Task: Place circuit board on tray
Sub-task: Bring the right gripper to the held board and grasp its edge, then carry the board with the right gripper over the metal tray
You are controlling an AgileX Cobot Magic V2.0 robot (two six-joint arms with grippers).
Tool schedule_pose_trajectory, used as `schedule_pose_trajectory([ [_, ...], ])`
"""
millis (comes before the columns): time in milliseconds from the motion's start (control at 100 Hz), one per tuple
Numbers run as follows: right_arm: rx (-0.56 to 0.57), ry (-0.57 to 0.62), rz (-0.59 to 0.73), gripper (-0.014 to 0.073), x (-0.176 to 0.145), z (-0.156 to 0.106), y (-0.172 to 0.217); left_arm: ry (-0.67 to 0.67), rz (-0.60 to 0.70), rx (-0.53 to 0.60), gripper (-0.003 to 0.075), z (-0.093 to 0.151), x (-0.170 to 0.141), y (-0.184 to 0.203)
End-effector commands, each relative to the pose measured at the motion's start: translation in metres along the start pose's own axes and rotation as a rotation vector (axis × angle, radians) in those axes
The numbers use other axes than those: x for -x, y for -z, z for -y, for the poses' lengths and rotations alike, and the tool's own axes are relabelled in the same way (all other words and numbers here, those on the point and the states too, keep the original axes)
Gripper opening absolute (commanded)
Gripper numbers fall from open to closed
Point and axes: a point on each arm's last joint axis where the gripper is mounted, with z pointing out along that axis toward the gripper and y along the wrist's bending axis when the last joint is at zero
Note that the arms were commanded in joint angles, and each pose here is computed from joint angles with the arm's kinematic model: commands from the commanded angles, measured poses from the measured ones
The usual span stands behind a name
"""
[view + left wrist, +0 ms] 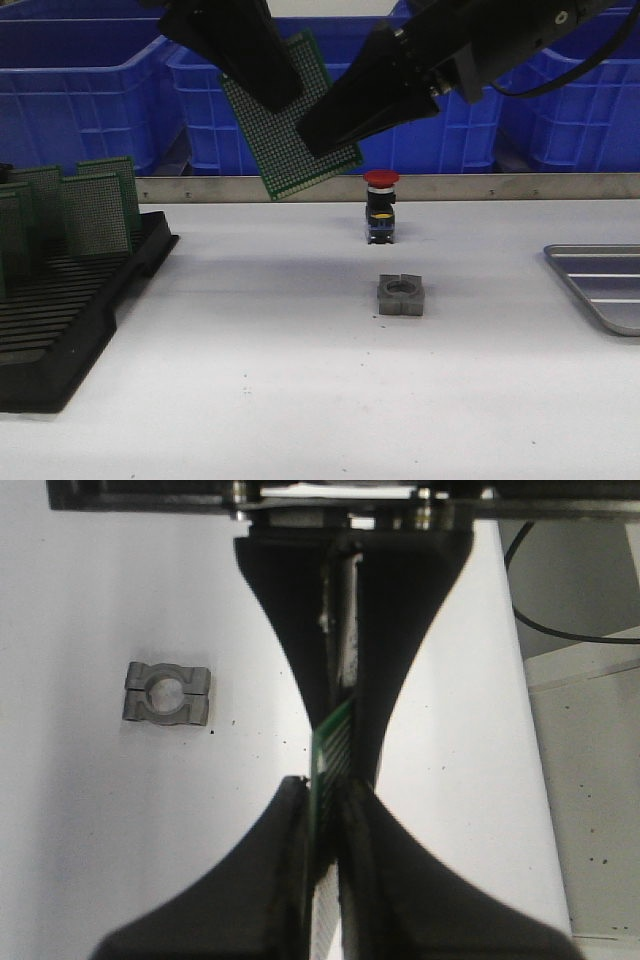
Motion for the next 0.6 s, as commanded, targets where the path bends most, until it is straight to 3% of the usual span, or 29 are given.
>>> schedule_pose_trajectory([
  [0, -0.009, -0.002, 0.094, -0.0066, 0.021, -0.005, 0.013, -0.022, 0.077, 0.013, 0.0181, 0.012, 0.019, 0.022],
  [110, -0.015, -0.004, 0.095, -0.0066, 0.021, -0.004, 0.014, -0.022, 0.077, 0.013, 0.0411, 0.012, 0.019, 0.022],
  [180, -0.019, -0.006, 0.094, -0.0066, 0.02, -0.002, 0.016, -0.022, 0.077, 0.013, 0.0489, 0.012, 0.019, 0.022],
  [370, -0.045, -0.036, 0.053, -0.0066, 0.014, 0.004, 0.039, -0.022, 0.077, 0.013, 0.0503, 0.012, 0.019, 0.022],
  [590, -0.186, -0.139, -0.013, -0.0066, -0.002, 0.015, 0.098, -0.021, 0.078, 0.013, 0.0503, 0.012, 0.019, 0.022],
])
